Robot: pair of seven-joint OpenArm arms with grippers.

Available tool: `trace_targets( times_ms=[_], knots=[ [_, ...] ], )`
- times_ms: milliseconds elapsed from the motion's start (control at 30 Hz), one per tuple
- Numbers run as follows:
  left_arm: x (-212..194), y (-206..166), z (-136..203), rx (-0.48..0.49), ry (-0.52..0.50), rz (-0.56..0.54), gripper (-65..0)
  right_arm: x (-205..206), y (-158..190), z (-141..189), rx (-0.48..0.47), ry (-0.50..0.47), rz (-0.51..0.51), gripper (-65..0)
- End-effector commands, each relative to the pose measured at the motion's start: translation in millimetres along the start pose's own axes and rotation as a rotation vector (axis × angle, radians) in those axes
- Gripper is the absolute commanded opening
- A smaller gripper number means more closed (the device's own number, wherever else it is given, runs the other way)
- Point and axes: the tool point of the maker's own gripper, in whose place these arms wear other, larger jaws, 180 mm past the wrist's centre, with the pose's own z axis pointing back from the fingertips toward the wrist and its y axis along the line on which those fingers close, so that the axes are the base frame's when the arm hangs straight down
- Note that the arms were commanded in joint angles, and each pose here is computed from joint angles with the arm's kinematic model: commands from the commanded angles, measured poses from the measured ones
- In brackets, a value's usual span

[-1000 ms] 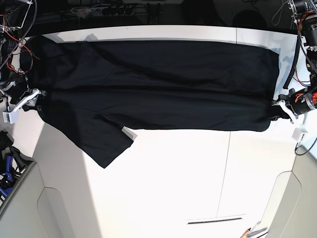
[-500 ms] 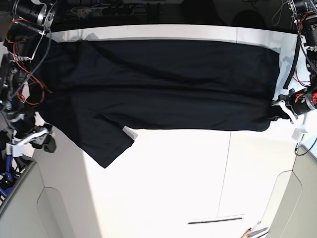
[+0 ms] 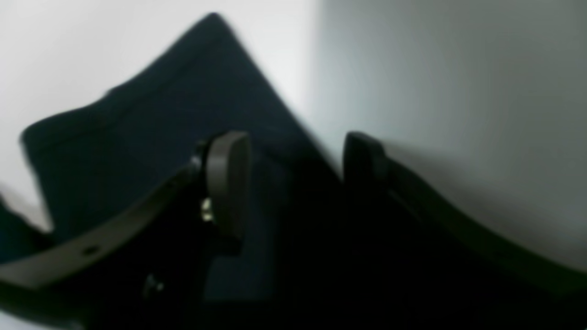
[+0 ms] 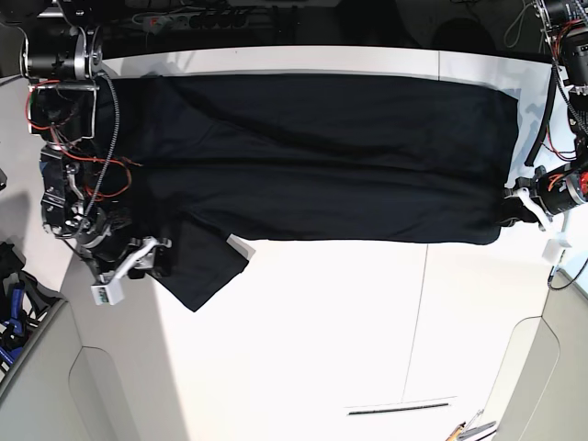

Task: Fold the T-shirt properly
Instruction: 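Fold the hem half over toward the collar with both grippers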

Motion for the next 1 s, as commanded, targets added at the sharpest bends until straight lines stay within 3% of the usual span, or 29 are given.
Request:
trace_targets(
  times_ms=[0,133,200,267,333,367,633,700,800,967],
  knots=[
    [21,0,8,-0.005,-0.055,-0.031,-65.0,5,8,-3,0.02,0.014,0.022,-32.5],
    [20,-3,6,-0.012,-0.056,-0.026,-65.0,2,34,-12,0.074,0.022,0.027,-32.6],
    [20,-3,6,-0.011,-0.055,-0.026,-65.0,3,43,-16,0.089,0.018,0.022,-36.2],
    [20,-2,6,-0.01,-0.055,-0.027,-65.0,3,49,-18,0.097,0.017,0.019,-47.7],
    [19,-2,6,-0.009,-0.053,-0.028,-65.0,3,52,-19,0.102,0.017,0.017,-63.3],
    [19,-2,5,-0.009,-0.053,-0.028,-65.0,3,51,-19,0.102,0.018,0.018,-65.0],
    [23,-10,8,-0.053,-0.066,-0.003,-65.0,22,40,0,0.067,0.027,0.03,-65.0],
    [24,-12,12,-0.068,-0.06,0.004,-65.0,29,38,16,0.063,0.029,0.023,-65.0],
    [25,-7,21,-0.054,-0.048,0.008,-65.0,40,34,49,0.063,-0.042,0.019,-65.0],
    [29,-5,39,-0.088,-0.059,0.057,-65.0,41,29,102,0.034,-0.103,0.089,-65.0]
  ],
)
